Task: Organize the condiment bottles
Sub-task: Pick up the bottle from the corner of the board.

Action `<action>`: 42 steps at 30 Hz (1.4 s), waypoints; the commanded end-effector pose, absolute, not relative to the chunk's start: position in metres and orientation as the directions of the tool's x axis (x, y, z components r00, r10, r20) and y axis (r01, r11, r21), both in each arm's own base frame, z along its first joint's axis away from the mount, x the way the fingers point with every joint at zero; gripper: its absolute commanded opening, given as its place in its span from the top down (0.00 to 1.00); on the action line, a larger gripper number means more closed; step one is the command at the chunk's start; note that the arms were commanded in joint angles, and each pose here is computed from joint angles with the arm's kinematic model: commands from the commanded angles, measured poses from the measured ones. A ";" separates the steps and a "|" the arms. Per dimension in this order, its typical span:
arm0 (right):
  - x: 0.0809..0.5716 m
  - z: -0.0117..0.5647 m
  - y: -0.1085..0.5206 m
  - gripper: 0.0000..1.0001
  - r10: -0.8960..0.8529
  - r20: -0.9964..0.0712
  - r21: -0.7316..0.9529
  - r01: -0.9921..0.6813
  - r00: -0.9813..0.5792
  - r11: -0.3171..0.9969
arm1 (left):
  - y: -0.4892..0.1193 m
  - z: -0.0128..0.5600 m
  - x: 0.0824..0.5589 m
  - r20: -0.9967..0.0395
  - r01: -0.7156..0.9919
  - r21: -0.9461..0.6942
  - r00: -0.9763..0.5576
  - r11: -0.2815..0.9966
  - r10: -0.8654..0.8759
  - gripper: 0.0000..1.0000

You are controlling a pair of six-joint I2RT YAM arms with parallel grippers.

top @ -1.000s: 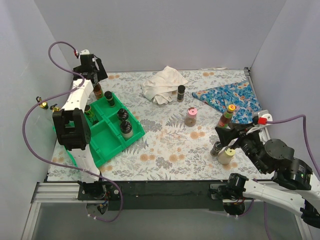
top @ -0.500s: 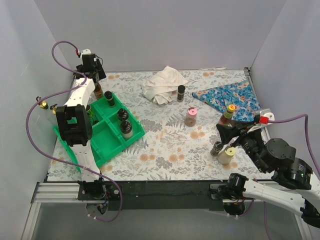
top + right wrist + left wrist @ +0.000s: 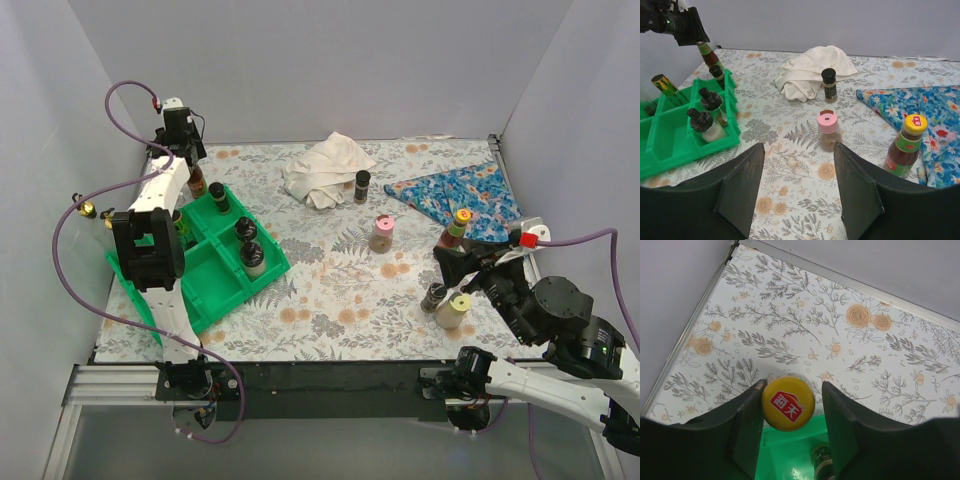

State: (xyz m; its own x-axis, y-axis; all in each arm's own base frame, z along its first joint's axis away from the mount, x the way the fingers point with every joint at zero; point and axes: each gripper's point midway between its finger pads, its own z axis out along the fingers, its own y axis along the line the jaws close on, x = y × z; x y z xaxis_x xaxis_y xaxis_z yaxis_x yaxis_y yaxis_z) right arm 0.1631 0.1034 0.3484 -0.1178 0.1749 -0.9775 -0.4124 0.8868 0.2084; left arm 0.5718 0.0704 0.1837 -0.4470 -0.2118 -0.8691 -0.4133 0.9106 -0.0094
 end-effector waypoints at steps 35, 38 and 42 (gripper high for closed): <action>0.159 0.384 0.078 0.35 0.287 -0.957 0.274 -0.397 -0.027 0.876 | -0.050 0.357 0.530 -0.957 -0.181 -0.100 -0.250 0.978 -0.144 1.00; 0.159 0.385 0.078 0.35 0.290 -0.957 0.276 -0.399 -0.027 0.874 | -0.047 0.370 0.510 -0.954 -0.197 -0.113 -0.252 0.974 -0.162 1.00; 0.159 0.383 0.080 0.35 0.283 -0.959 0.272 -0.398 -0.030 0.876 | -0.039 0.382 0.478 -0.948 -0.222 -0.115 -0.265 0.968 -0.174 1.00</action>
